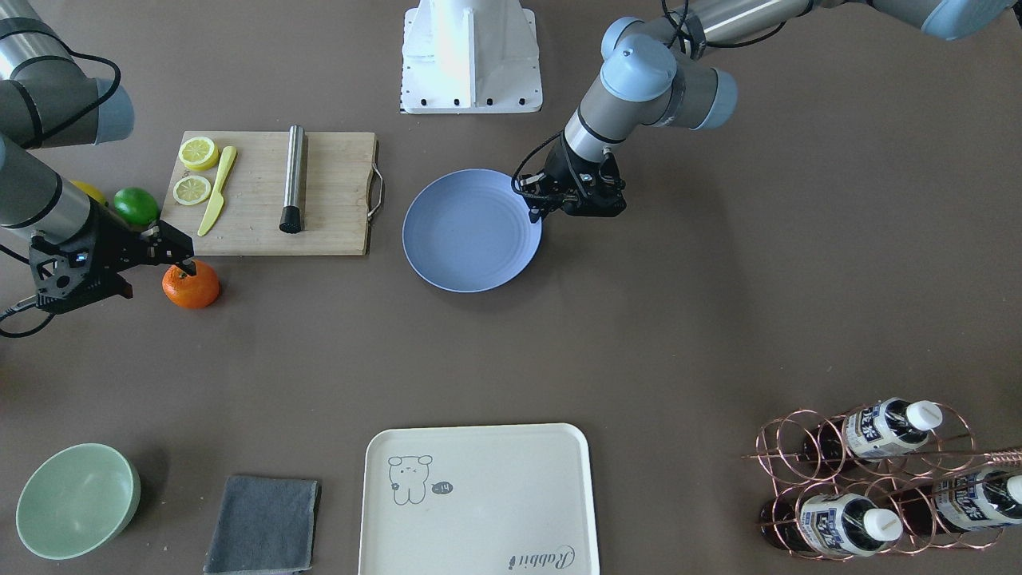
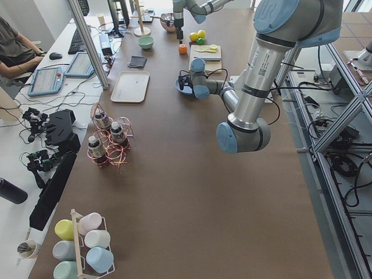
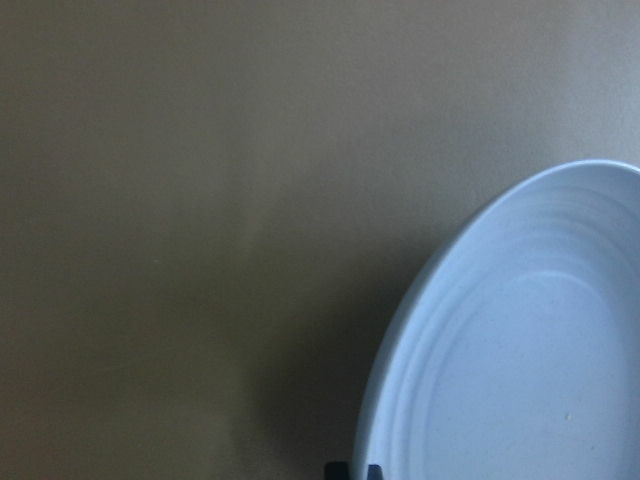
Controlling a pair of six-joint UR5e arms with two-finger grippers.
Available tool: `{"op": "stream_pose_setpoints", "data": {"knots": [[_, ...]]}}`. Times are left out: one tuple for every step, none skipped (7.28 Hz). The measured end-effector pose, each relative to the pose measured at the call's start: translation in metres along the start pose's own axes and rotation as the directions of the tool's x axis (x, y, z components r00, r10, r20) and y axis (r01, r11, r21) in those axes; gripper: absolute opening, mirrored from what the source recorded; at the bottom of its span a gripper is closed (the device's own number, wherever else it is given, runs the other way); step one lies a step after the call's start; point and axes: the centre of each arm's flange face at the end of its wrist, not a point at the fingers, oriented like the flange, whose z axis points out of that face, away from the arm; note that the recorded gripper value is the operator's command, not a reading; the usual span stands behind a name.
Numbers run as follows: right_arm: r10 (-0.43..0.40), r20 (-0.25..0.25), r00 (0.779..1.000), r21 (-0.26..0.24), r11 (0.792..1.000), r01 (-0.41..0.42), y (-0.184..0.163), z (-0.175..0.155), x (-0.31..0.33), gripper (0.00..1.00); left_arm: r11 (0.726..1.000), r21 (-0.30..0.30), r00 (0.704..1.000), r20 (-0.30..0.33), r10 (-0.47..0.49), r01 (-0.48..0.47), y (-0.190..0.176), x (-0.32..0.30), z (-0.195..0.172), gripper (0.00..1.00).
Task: Pick orange to plate
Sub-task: 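Grasp and lift the orange with the right gripper while the left gripper releases the plate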
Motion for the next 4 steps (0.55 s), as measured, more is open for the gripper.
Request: {"op": "stream_pose_setpoints", "data": {"knots": [[-0.01, -0.014, 1.0, -0.006, 1.0, 0.01, 0.003, 0.009, -0.005, 1.0, 1.0, -0.002, 1.0, 0.002, 0.002, -0.002, 0.004, 0.001, 0.003, 0.23], [-0.017, -0.029, 0.999, -0.011, 1.0, 0.017, 0.006, 0.017, -0.008, 1.0, 1.0, -0.003, 1.0, 0.002, 0.003, -0.003, 0.005, 0.002, 0.005, 0.66], [-0.024, -0.048, 0.999, -0.014, 1.0, 0.023, 0.008, 0.025, -0.01, 1.0, 1.0, -0.004, 1.0, 0.002, 0.003, -0.003, 0.006, 0.002, 0.005, 0.96], [-0.031, -0.063, 0.998, -0.018, 0.999, 0.03, 0.01, 0.033, -0.012, 1.0, 1.0, -0.004, 1.0, 0.004, 0.002, -0.002, 0.006, 0.001, 0.006, 0.96]]}}
